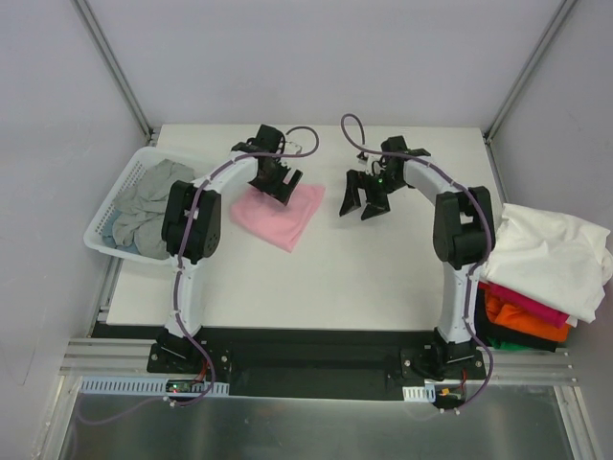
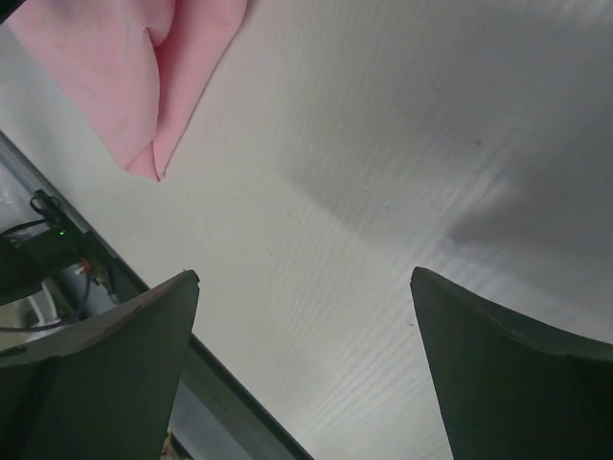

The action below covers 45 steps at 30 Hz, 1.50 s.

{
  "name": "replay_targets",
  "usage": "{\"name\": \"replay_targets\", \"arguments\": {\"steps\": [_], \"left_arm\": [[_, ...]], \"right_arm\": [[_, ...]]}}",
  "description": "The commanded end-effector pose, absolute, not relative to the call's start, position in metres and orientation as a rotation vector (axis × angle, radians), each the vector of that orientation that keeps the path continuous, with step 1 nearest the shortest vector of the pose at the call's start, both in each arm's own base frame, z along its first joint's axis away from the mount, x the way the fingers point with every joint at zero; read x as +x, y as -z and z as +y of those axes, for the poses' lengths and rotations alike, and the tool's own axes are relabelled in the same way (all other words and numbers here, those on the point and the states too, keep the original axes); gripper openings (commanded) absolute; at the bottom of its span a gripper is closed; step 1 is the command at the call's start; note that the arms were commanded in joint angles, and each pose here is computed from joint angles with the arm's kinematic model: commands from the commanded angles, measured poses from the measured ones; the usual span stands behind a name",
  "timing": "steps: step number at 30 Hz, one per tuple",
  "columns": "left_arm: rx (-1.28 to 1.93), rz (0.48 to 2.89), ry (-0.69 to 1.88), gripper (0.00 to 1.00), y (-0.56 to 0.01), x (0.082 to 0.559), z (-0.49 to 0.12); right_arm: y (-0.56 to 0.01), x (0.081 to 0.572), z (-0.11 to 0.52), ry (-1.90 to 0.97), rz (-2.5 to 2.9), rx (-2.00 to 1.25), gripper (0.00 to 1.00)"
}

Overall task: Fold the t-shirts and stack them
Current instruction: Put the neatly folded tshirt into the corner of the board with the right arm

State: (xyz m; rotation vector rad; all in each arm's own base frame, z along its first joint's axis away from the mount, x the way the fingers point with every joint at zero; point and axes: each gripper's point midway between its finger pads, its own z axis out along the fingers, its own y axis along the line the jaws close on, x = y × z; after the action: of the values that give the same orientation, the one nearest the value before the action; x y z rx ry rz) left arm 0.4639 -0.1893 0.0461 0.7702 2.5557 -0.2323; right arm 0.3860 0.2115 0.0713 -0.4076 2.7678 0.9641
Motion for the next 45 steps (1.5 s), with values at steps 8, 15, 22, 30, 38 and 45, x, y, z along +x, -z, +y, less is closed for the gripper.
{"name": "replay_targets", "arguments": {"steps": [8, 15, 22, 30, 38, 45], "left_arm": [[0.734, 2.634, 0.21, 0.88, -0.041, 0.459, -0.192], [0.713, 2.656, 0.24, 0.88, -0.034, 0.457, -0.197], [0.686, 2.683, 0.28, 0.88, -0.028, 0.453, -0.203], [0.688, 2.703, 0.401, 0.89, -0.033, 0.441, -0.227], [0.706, 2.722, 0.449, 0.89, -0.025, 0.436, -0.253], [0.733, 2.729, 0.428, 0.89, -0.02, 0.431, -0.251]], "right_arm": [[-0.1, 0.397, 0.248, -1.379, 2.663, -0.309, 0.96], [-0.089, 0.409, 0.262, -1.508, 2.638, -0.269, 0.96], [-0.08, 0.413, 0.267, -1.587, 2.63, -0.251, 0.96], [-0.081, 0.415, 0.279, -1.644, 2.602, -0.252, 0.96], [-0.084, 0.412, 0.281, -1.641, 2.591, -0.268, 0.96], [-0.078, 0.413, 0.279, -1.585, 2.594, -0.292, 0.96]]}}
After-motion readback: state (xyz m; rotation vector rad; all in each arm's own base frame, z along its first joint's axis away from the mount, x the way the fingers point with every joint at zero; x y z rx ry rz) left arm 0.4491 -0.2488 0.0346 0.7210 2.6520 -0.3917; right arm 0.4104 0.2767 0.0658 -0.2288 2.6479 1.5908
